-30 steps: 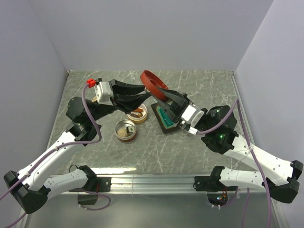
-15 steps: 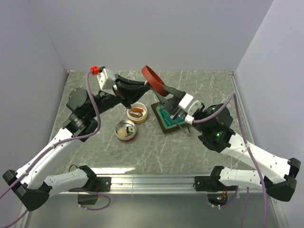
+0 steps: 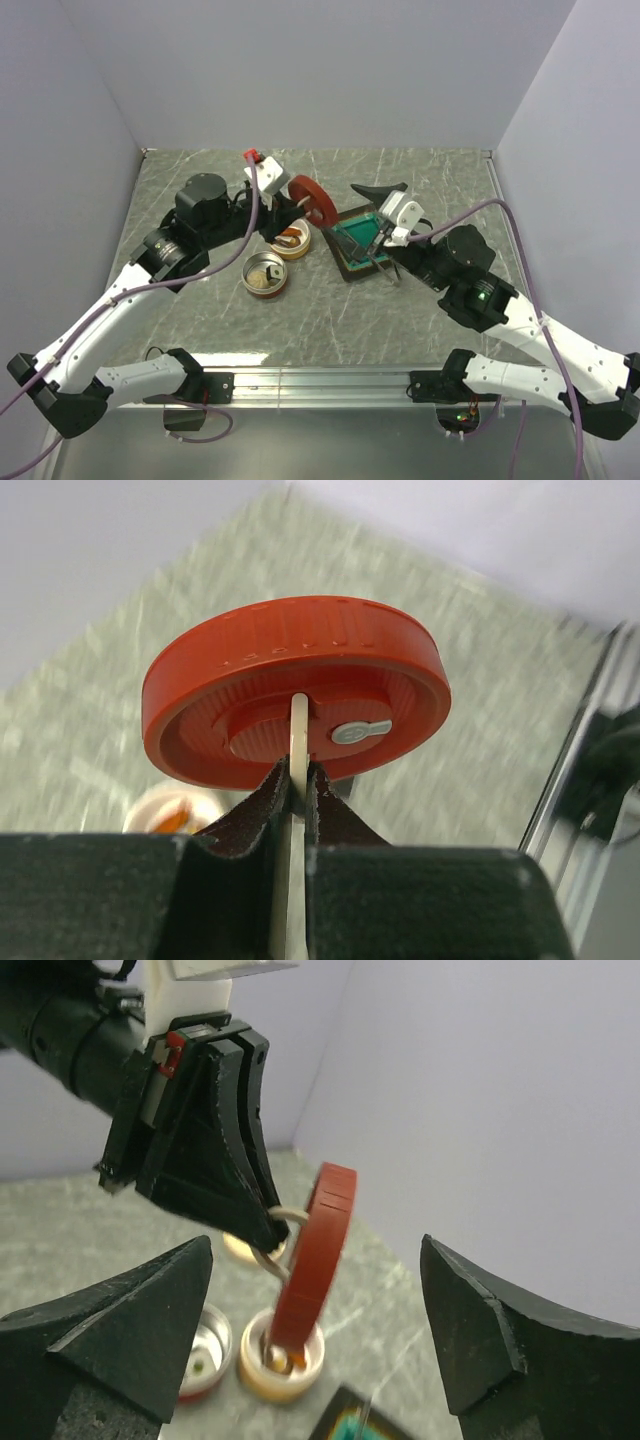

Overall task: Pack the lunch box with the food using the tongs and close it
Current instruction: Pass the lid of the lunch box from the right arm to the left, then put the lid back on the lunch box

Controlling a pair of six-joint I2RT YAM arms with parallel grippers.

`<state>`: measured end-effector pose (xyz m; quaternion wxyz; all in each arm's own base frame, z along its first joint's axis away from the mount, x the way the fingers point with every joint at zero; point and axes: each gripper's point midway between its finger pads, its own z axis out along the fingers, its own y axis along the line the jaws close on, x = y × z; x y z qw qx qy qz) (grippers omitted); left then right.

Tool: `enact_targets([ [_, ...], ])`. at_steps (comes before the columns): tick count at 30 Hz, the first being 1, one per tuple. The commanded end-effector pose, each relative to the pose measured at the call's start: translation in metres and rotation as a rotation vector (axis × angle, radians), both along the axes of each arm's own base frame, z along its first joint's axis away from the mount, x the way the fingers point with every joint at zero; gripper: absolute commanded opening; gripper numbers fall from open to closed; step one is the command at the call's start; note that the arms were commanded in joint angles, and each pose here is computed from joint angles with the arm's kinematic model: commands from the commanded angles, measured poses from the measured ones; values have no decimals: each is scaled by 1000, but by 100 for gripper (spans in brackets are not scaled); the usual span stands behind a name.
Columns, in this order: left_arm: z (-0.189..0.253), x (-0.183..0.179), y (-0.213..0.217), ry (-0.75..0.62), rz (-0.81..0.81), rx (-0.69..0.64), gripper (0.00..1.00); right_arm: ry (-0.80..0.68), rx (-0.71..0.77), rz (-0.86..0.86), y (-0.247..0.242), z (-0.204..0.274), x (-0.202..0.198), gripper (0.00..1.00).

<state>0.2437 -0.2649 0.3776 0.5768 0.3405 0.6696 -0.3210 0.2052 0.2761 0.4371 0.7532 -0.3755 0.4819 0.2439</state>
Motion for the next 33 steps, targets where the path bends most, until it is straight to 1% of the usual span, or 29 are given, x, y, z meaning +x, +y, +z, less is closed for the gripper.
enact_targets([
  [1,-20,6,20,30,74,152,0,102,-29,-45,-18,-24,3,91],
  [3,-33,7,25,64,80,216,0,150,-59,-74,-26,-38,8,92],
  [4,-48,4,26,131,67,273,0,164,-59,-87,-31,-39,11,92],
  [5,-56,2,26,168,54,303,0,195,-75,-126,-41,-48,21,92],
  [6,-71,6,24,231,42,346,0,217,-73,-127,-43,-51,23,92],
  [7,-76,-8,25,301,-18,363,0,233,-75,-143,-47,-54,27,92],
  [8,-81,-9,26,343,-29,363,0,254,-83,-175,-56,-59,34,92],
  [12,-105,-6,38,492,26,360,0,303,-110,-215,-68,-75,46,92],
  [13,-117,-8,46,593,59,358,0,318,-113,-231,-73,-79,49,92],
  [14,-119,-14,46,624,49,362,0,328,-119,-226,-73,-83,49,92],
  [15,-129,-7,54,686,78,366,0,336,-119,-235,-77,-85,50,92],
  [17,-139,-17,61,810,38,360,0,353,-126,-234,-79,-90,49,92],
  [18,-146,-12,68,862,56,349,0,357,-130,-233,-80,-93,48,92],
  [20,-152,-12,73,905,63,351,0,366,-147,-227,-80,-98,47,91],
  [21,-163,-12,79,937,95,376,0,369,-152,-226,-80,-101,46,90],
  [24,-181,-7,90,980,167,406,0,373,-164,-239,-82,-106,49,90],
  [30,-199,6,91,1075,203,448,0,381,-174,-235,-81,-111,49,90],
  [33,-210,15,93,1139,294,450,0,382,-180,-230,-80,-112,48,89],
])
